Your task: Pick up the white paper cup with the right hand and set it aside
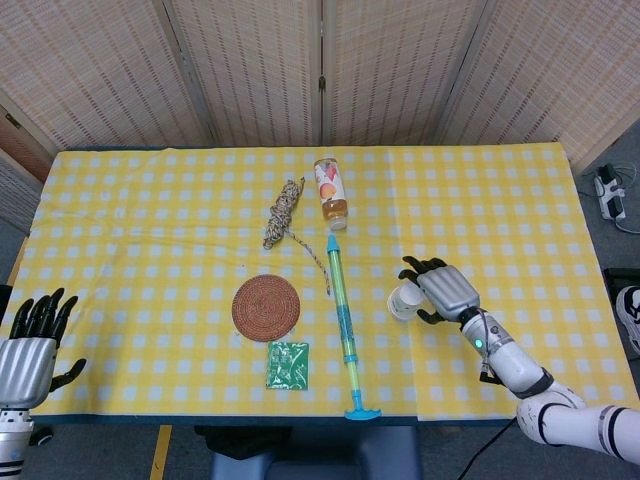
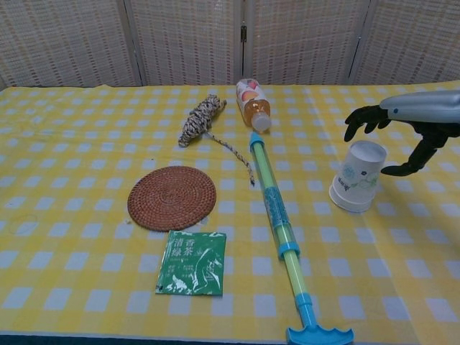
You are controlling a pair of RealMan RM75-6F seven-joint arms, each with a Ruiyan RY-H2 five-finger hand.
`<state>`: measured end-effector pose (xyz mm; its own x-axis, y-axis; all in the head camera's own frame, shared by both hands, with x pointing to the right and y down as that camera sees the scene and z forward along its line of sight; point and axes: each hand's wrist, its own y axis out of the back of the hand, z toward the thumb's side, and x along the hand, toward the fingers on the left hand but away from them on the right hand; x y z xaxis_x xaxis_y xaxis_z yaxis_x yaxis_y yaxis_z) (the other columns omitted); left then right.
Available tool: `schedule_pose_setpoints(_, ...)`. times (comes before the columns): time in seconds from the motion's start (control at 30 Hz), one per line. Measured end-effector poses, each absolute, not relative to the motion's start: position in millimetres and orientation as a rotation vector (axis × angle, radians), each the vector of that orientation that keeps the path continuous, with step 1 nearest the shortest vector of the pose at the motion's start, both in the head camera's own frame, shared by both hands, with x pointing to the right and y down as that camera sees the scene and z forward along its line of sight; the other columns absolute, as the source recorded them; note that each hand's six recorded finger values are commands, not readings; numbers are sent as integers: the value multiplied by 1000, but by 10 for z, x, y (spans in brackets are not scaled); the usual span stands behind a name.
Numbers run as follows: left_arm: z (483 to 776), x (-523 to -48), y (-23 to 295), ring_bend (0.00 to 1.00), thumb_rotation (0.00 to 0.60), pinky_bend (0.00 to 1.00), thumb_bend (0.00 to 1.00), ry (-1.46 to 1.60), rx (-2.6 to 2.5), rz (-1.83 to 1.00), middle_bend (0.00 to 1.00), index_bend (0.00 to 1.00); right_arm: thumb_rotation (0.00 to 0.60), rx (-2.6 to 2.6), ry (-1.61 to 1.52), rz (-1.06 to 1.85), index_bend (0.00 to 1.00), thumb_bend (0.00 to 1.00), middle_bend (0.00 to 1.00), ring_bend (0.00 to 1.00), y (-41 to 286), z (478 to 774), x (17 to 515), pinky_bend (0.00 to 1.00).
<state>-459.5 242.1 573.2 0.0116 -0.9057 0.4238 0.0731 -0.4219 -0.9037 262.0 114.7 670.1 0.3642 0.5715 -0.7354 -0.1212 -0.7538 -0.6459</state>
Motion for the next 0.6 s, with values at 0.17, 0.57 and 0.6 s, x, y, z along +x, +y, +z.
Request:
schedule_pose_setpoints(0.17, 5739, -4604, 2424, 0, 600, 0, 255, 897, -1479, -1534, 2, 33, 600, -2005, -398, 1437, 281, 364, 103, 167, 1115, 6715, 2593, 147)
schedule_pose_setpoints(0.57, 5753, -4612, 2426, 0, 600, 0, 255, 901, -1482, -1532, 1, 33, 600, -2007, -417, 1444, 347, 364, 130, 176, 1091, 6721, 2568, 147)
schedule_pose_setpoints(0.6, 5754, -4612, 2427, 0, 600, 0, 255, 901, -1482, -1533, 1, 33, 600, -2008, -420, 1444, 356, 365, 135, 177, 1089, 6721, 2566, 147)
